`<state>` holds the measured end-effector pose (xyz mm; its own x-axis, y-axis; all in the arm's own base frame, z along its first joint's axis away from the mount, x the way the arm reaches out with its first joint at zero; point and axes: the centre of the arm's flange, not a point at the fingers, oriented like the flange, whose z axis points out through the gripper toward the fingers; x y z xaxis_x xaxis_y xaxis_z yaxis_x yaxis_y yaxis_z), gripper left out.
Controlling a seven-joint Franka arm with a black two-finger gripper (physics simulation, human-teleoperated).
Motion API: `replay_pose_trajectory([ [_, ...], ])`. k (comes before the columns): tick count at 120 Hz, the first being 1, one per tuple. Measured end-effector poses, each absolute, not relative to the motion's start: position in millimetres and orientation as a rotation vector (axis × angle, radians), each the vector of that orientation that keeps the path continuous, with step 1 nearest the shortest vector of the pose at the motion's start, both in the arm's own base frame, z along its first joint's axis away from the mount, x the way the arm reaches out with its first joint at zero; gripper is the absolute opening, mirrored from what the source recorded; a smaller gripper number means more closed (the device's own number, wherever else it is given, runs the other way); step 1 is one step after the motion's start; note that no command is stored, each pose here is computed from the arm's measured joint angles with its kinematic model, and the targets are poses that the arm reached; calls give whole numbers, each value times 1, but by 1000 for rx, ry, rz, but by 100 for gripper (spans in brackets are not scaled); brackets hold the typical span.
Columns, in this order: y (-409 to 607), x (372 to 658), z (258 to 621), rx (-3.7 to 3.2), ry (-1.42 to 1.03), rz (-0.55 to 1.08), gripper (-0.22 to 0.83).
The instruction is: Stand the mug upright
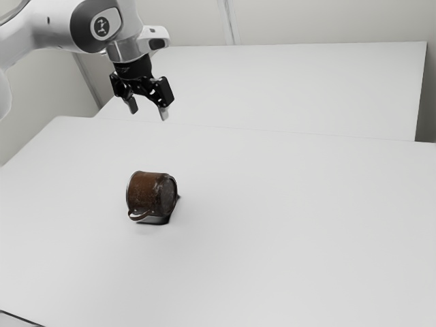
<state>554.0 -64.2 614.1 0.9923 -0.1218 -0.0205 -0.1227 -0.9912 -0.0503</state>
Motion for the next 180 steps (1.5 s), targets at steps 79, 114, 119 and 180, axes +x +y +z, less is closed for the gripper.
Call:
replay_pose_trajectory([
  [79,35,541,593,-3176,-44,112,62],
  [114,114,548,553,-3281,-169,173,62],
  [119,119,547,545,-3299,-170,181,62],
  [180,120,550,459,-3521,-8,120,61],
])
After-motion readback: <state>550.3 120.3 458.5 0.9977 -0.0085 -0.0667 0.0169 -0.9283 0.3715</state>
